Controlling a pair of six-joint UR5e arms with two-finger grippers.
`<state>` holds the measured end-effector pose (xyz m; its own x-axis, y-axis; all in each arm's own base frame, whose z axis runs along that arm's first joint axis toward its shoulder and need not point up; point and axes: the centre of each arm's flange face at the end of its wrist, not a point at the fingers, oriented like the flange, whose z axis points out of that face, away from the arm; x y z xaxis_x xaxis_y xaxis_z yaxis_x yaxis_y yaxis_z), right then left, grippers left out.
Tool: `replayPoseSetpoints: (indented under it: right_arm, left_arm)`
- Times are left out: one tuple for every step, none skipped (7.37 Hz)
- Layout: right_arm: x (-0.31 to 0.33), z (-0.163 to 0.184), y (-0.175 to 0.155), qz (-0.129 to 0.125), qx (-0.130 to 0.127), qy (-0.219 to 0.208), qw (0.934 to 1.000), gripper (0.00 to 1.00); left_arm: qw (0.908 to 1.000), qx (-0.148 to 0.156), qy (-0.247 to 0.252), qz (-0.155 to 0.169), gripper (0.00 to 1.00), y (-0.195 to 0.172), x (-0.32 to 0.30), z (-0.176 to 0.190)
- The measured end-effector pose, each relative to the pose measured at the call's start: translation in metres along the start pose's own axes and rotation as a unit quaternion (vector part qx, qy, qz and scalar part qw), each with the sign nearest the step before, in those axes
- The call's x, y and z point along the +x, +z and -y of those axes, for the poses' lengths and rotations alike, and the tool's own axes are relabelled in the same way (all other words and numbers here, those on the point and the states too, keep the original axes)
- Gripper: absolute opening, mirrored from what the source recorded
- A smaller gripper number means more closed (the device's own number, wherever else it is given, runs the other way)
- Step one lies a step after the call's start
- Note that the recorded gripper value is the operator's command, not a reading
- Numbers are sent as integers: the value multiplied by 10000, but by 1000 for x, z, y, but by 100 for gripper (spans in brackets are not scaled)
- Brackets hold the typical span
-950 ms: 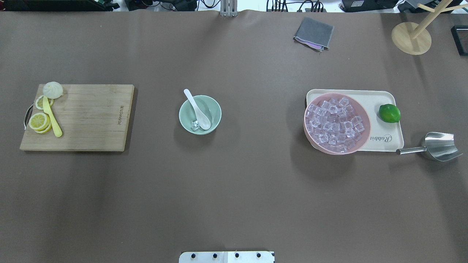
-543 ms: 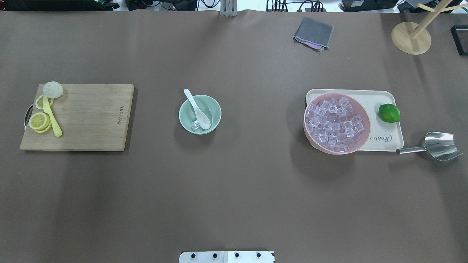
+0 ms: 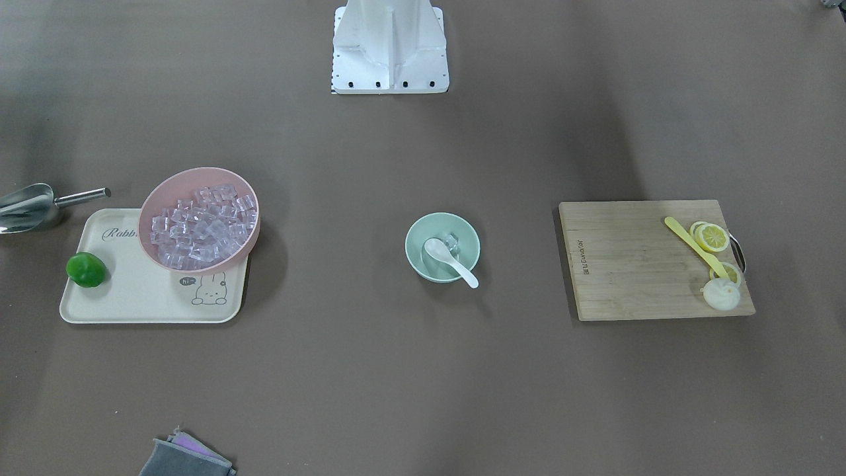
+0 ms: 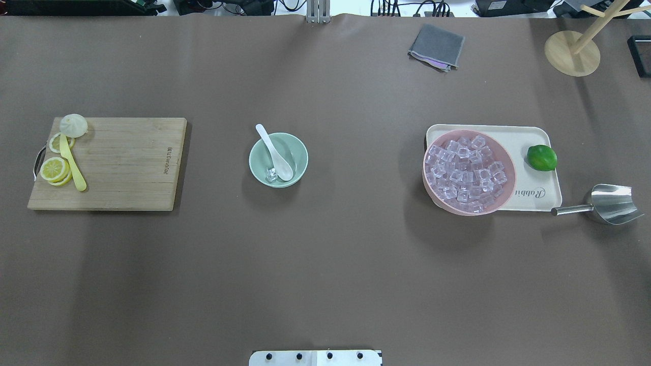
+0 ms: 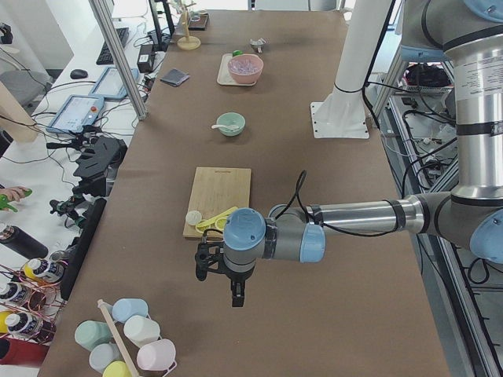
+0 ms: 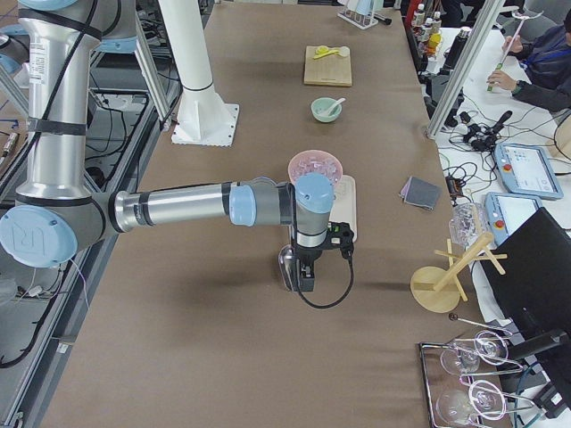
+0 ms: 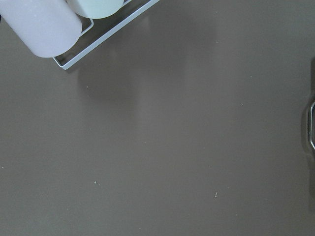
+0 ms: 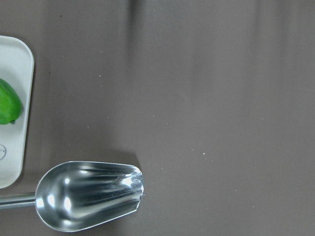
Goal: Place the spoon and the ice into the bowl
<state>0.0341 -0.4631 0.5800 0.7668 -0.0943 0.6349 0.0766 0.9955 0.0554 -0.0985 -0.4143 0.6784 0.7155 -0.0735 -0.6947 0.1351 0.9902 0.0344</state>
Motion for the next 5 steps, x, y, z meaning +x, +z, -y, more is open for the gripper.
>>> replayPoseSetpoints:
  right_arm:
    - [-6,9,-5,23,-60,31,10000,100]
    - [-11,14,-7,34,-145,78,9999,100]
    - [-11,14,-6,40,-195,111,9997,100]
    - [-11,14,-5,43,-224,128,9997,100]
    - [-11,13,-2,44,-254,127,9996,100]
  left_arm:
    - [10000,1,0,0,99,0,0,0]
    - [10000,0,-1,0,99,0,0,0]
    - [10000,-4,-5,1,99,0,-1,-1]
    - [10000,-6,-7,1,99,1,-1,-2]
    - [10000,-6,-7,1,99,1,-1,-2]
